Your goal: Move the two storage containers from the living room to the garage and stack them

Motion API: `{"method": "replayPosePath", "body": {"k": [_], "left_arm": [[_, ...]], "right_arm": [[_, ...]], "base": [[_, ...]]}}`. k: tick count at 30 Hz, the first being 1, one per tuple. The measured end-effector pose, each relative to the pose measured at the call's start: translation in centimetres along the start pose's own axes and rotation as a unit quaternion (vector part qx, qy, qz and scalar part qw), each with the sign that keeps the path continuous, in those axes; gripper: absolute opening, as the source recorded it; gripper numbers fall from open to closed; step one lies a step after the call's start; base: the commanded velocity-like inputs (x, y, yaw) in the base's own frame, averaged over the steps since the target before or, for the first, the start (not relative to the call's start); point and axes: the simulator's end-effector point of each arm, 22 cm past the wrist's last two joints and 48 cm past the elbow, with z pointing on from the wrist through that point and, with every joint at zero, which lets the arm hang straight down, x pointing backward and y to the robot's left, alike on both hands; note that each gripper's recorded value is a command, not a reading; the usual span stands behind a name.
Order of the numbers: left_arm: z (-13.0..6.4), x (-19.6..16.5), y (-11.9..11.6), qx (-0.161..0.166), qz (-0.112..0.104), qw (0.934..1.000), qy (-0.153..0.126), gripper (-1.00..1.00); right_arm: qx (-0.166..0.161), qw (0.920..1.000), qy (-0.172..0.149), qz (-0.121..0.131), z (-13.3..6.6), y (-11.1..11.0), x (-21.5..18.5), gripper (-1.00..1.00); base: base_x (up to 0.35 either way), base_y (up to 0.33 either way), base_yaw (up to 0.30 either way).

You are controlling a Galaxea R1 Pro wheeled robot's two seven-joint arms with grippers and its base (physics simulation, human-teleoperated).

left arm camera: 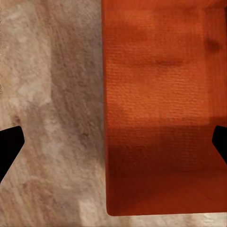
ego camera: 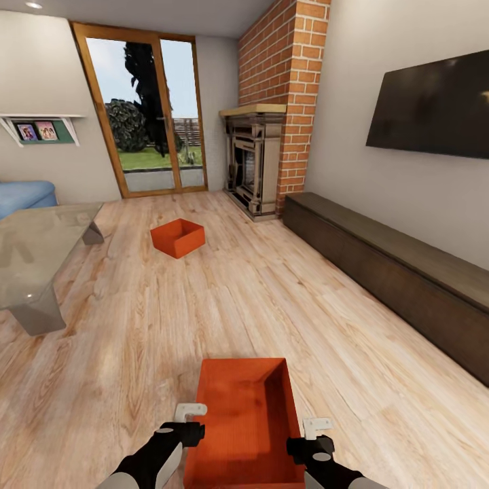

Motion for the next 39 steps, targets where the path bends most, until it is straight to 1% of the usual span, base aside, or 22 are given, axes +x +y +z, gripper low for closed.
{"method": "replayPosePath", "body": {"k": [15, 23, 26, 32, 39], "left_arm": [[2.5, 2.3, 0.0, 0.0, 0.0, 1.0, 0.001, 1.0], [2.5, 2.3, 0.0, 0.0, 0.0, 1.0, 0.001, 1.0], [2.5, 2.3, 0.0, 0.0, 0.0, 1.0, 0.0, 1.0], [2.6, 2.5, 0.0, 0.0, 0.0, 1.0, 0.003, 1.0], [2.9, 3.0, 0.0, 0.0, 0.0, 1.0, 0.008, 1.0]], "right_arm": [[-0.001, 1.0, 0.0, 0.0, 2.3, 0.4, 2.3, 1.0], [0.0, 1.0, 0.001, 0.0, 2.3, 0.4, 2.4, 1.0], [0.004, 1.0, 0.001, 0.001, 2.3, -0.1, 2.4, 1.0], [0.009, 0.9999, 0.003, 0.001, 2.6, -0.9, 2.8, 1.0], [0.01, 0.9999, 0.008, 0.0, 2.8, -0.9, 3.2, 1.0]], "base": [[0.0, 0.0, 0.0], [0.0, 0.0, 0.0], [0.0, 0.0, 0.012], [0.0, 0.0, 0.082], [0.0, 0.0, 0.106]]}}
